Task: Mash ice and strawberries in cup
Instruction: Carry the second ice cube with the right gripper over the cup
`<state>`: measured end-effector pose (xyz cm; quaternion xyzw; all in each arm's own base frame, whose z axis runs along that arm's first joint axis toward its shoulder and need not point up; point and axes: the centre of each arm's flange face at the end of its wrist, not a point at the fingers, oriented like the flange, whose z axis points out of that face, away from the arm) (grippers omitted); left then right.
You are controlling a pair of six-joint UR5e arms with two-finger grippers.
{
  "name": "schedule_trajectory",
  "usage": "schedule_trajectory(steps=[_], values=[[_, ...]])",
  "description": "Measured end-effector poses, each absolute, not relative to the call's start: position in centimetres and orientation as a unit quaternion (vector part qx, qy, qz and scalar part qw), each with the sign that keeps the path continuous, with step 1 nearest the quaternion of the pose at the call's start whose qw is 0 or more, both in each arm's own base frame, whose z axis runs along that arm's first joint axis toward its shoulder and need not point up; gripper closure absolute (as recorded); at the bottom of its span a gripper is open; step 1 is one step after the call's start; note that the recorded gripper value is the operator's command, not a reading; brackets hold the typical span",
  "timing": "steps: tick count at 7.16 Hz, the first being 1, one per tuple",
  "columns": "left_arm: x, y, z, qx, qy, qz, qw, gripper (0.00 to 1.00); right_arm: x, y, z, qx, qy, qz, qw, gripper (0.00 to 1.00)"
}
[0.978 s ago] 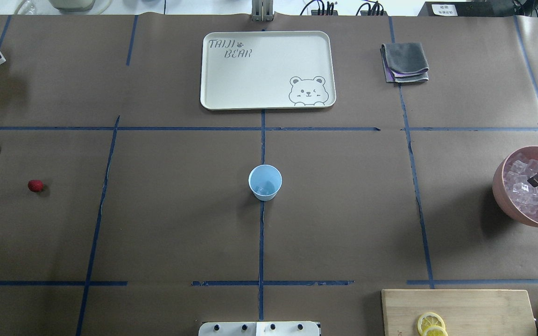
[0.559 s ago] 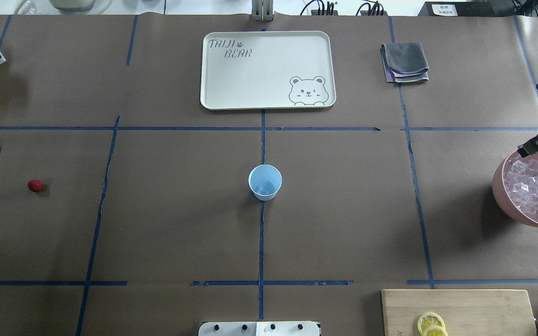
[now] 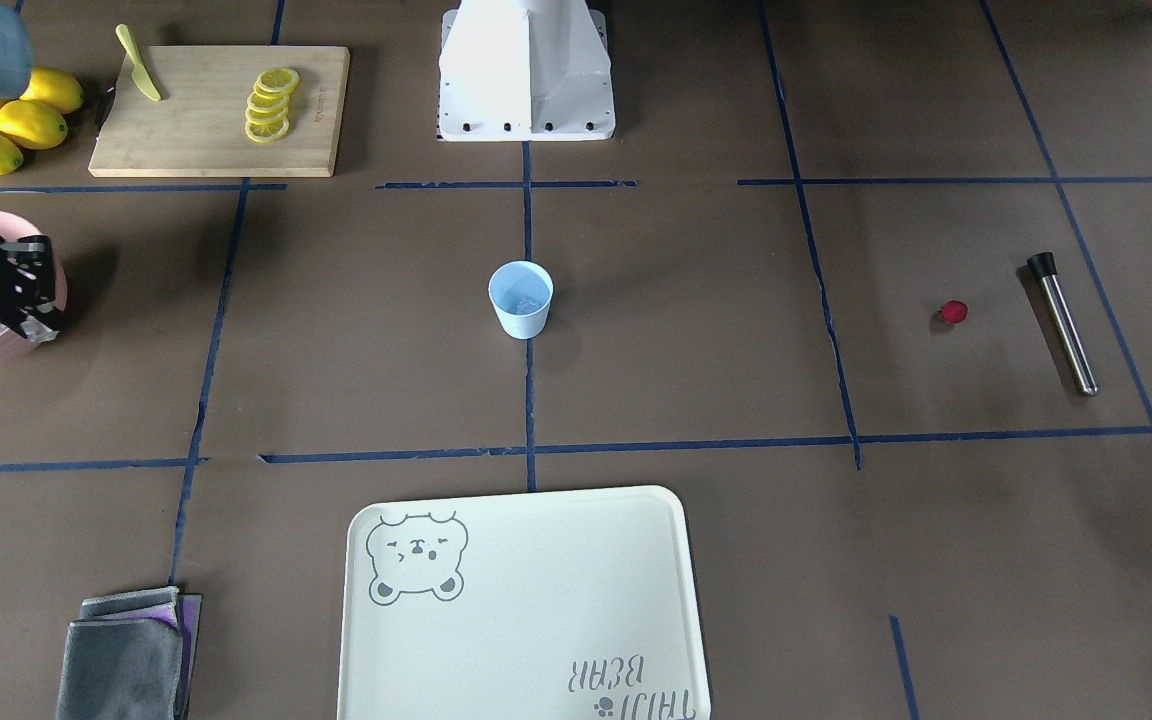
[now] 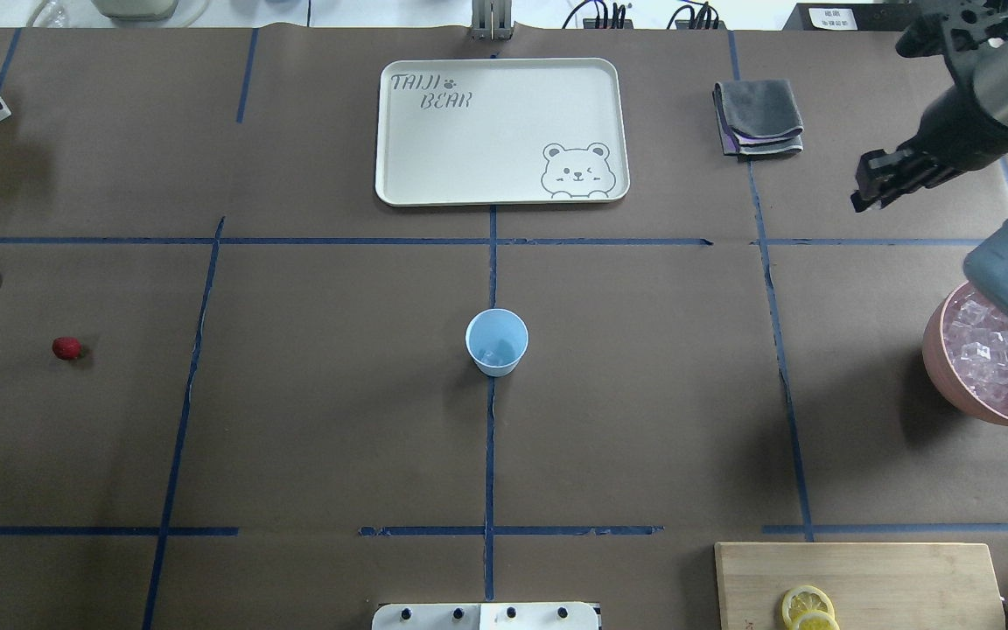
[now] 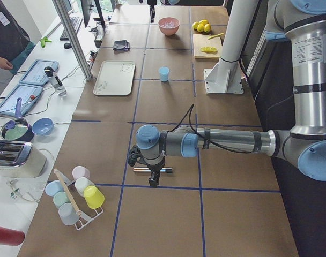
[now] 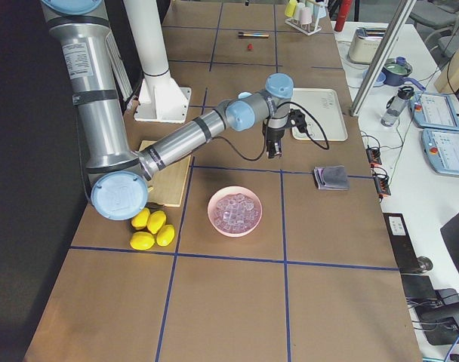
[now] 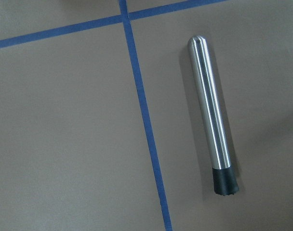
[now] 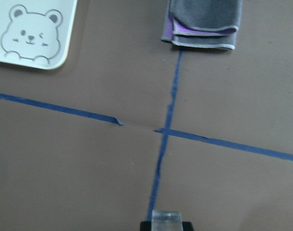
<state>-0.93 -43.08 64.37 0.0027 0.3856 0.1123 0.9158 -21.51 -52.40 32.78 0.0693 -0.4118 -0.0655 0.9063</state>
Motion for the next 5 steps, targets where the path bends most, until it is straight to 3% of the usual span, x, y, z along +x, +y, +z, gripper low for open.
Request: schedule_trajectory(steps=[5], values=[[-0.9,-43.1,64.3,0.003,0.386,0.112,0.916,0.00,-41.0,-45.4,18.7,0.057,-0.423,0.021,0.904,1.00]])
